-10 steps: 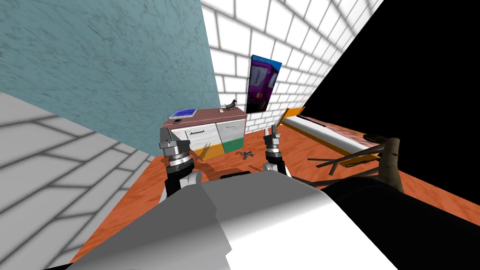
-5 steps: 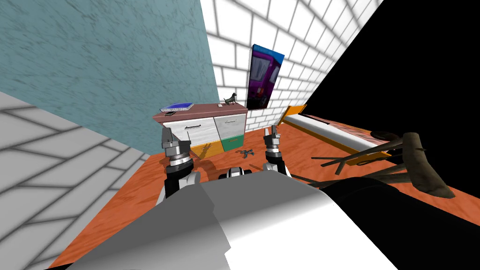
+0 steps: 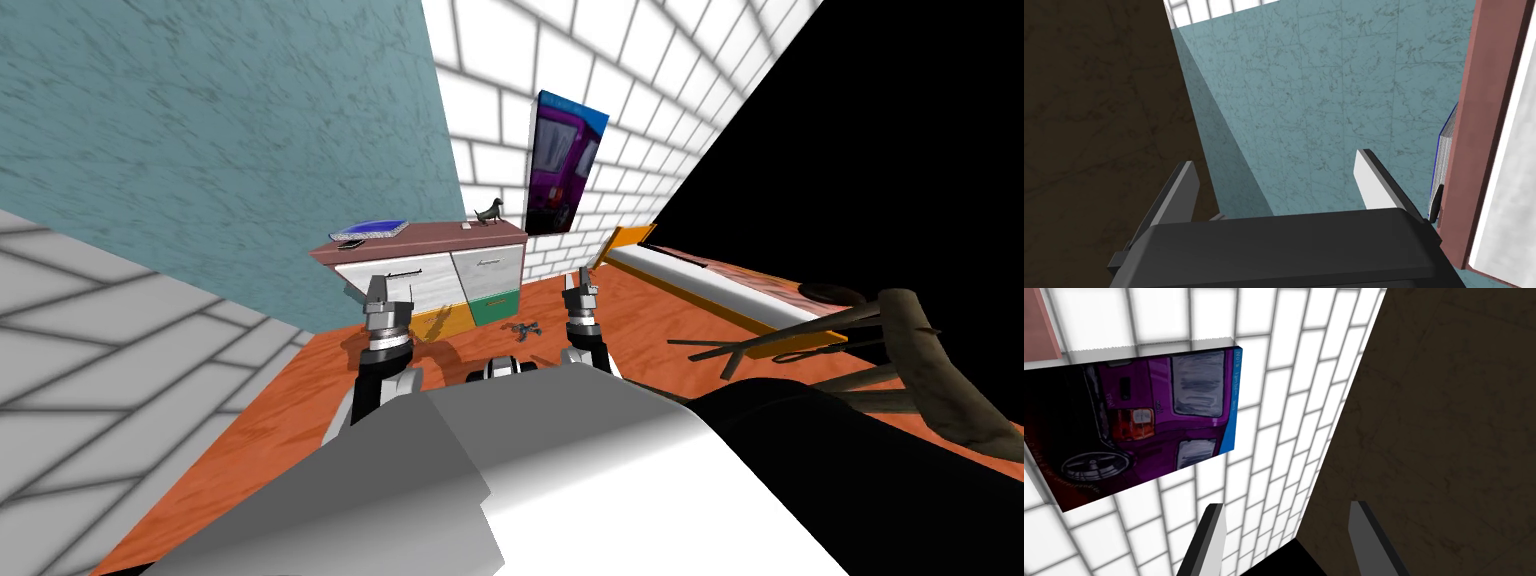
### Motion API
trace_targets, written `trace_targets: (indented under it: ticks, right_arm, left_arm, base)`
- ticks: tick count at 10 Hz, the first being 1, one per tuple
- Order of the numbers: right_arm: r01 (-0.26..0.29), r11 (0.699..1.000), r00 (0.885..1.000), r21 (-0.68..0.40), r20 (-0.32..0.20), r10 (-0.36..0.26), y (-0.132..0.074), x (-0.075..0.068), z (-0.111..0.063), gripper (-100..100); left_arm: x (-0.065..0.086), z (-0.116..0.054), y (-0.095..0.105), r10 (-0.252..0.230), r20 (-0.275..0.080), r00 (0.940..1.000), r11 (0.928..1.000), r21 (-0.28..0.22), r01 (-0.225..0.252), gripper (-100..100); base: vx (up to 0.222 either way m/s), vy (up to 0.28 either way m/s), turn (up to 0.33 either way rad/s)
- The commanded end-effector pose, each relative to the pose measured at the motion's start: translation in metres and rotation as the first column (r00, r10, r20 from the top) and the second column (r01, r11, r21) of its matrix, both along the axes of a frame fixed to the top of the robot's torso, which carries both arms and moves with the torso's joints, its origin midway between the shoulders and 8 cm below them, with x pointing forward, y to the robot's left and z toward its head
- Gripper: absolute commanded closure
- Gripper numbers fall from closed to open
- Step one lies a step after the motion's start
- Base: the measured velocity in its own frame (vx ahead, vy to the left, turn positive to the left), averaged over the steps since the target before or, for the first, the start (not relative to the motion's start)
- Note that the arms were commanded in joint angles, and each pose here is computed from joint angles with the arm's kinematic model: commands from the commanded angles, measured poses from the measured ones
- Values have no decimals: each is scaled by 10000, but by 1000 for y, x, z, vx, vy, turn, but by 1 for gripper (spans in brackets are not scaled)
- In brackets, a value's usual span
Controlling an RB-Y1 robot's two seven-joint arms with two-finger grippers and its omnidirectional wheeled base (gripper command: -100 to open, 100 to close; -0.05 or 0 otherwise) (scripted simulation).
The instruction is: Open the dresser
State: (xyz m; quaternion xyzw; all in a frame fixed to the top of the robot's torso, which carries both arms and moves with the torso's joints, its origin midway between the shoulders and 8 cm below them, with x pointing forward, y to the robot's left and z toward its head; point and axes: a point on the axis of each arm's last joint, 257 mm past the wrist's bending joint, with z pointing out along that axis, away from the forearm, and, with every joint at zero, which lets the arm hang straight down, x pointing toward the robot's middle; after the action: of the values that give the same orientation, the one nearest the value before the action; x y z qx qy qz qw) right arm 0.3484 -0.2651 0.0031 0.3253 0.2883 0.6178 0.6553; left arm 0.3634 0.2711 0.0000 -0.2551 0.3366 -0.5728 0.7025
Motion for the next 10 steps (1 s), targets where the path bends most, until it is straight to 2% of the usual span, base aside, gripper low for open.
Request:
trace_targets:
  ticks: [1, 2, 4, 5, 7, 8, 9, 10]
  right_arm:
    - [0, 10000, 10000, 0, 1, 0, 0, 0, 0, 0]
    - [0, 10000, 10000, 0, 1, 0, 0, 0, 0, 0]
    - [0, 10000, 10000, 0, 0, 0, 0, 0, 0, 0]
    - [0, 10000, 10000, 0, 1, 0, 0, 0, 0, 0]
    - [0, 10000, 10000, 0, 1, 0, 0, 0, 0, 0]
    - [0, 10000, 10000, 0, 1, 0, 0, 0, 0, 0]
    - [0, 10000, 10000, 0, 1, 0, 0, 0, 0, 0]
    - [0, 10000, 10000, 0, 1, 0, 0, 0, 0, 0]
  left_arm:
    - [14, -23, 5, 74, -592, 9982, 9997, 238, -60, -100]
    - [22, -37, 9, 170, -948, 9954, 9994, 303, -142, -100]
    - [30, -49, 14, 273, -1272, 9915, 9991, 345, -231, -100]
    - [36, -62, 18, 373, -1569, 9869, 9988, 372, -319, -100]
    - [42, -73, 21, 467, -1845, 9817, 9984, 394, -401, -100]
    - [47, -84, 25, 554, -2097, 9762, 9980, 419, -476, -100]
    - [50, -89, 27, 596, -2219, 9733, 9977, 434, -512, -100]
    - [54, -99, 30, 680, -2461, 9669, 9972, 464, -584, -100]
  base:
    - [127, -94, 11]
    - [136, -115, 10]
    - [163, -101, 12]
    - [166, -89, 11]
    - [123, -89, 9]
    - [124, -99, 8]
    - [133, -100, 13]
    - [131, -79, 13]
